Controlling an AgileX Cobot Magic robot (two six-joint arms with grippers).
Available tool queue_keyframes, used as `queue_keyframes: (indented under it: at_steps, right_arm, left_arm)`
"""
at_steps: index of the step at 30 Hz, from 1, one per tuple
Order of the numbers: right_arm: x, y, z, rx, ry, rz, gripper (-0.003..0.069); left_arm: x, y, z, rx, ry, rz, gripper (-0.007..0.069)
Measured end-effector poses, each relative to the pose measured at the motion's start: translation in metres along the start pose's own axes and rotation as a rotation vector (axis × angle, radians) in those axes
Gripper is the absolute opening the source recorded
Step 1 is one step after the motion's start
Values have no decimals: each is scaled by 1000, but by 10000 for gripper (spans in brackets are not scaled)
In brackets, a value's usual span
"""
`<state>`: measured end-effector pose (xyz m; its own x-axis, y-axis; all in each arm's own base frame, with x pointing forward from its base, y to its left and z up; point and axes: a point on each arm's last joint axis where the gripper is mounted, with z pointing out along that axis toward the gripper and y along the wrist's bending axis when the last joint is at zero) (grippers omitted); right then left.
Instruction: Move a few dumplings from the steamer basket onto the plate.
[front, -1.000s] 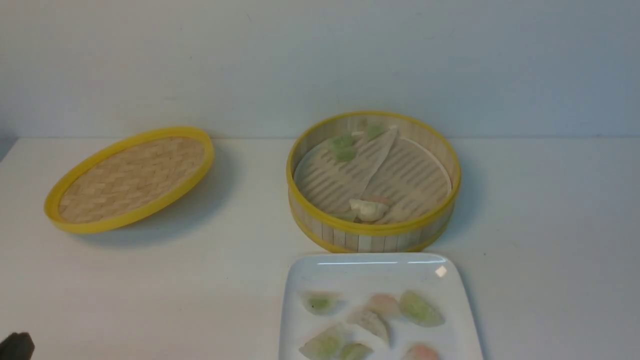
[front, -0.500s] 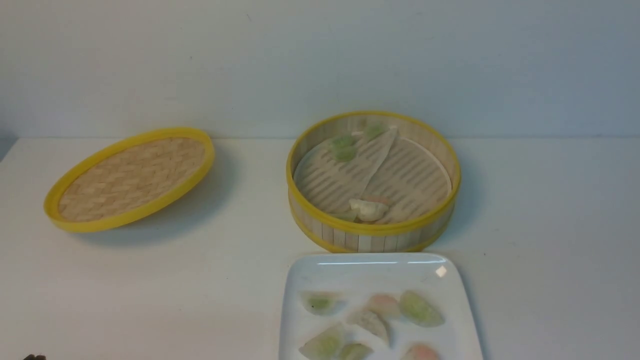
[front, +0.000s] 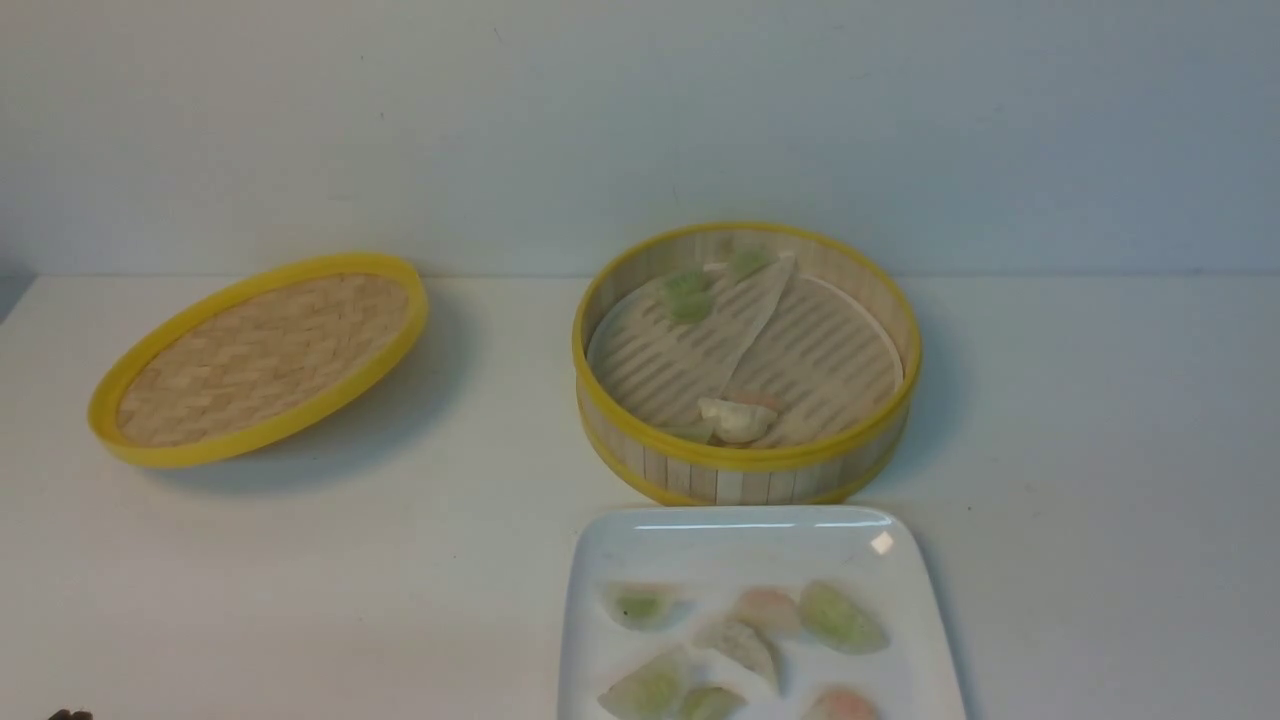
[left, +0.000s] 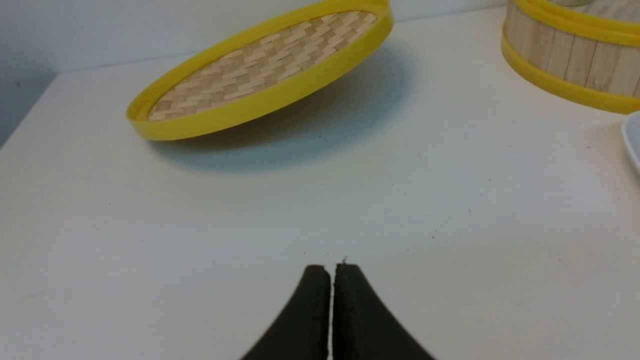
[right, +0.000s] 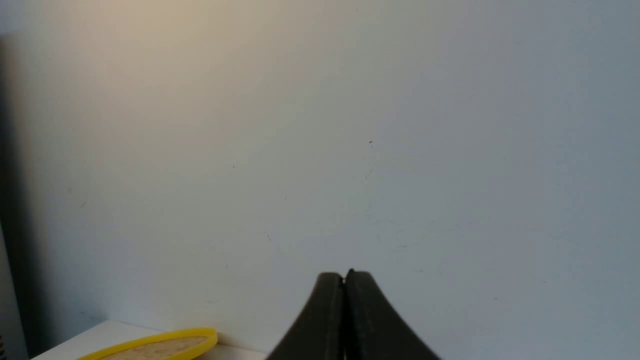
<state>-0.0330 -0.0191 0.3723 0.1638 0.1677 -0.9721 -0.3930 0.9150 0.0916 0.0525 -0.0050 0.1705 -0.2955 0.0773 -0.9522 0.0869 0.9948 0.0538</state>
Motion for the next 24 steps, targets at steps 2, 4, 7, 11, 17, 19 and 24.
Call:
queue_keyframes:
  at_steps: [2, 4, 7, 11, 17, 19, 24]
  right_arm:
    - [0, 0, 0, 0, 0, 0, -14]
    - [0, 0, 0, 0, 0, 0, -14]
    - [0, 0, 0, 0, 0, 0, -14]
    - [0, 0, 0, 0, 0, 0, -14]
    - [13, 0, 8, -11, 21, 15, -14]
    - [31, 0, 19, -12, 41, 12, -14]
    - [82, -5, 41, 76, 78, -25, -14]
  left_arm:
    - [0, 0, 0, 0, 0, 0, -6]
    - [0, 0, 0, 0, 0, 0, -6]
    - [0, 0, 0, 0, 0, 0, -6]
    - [0, 0, 0, 0, 0, 0, -6]
    - [0, 0, 0, 0, 1, 0, -6]
    - [0, 0, 0, 1, 1, -1, -6]
    - [0, 0, 0, 1, 1, -1, -6]
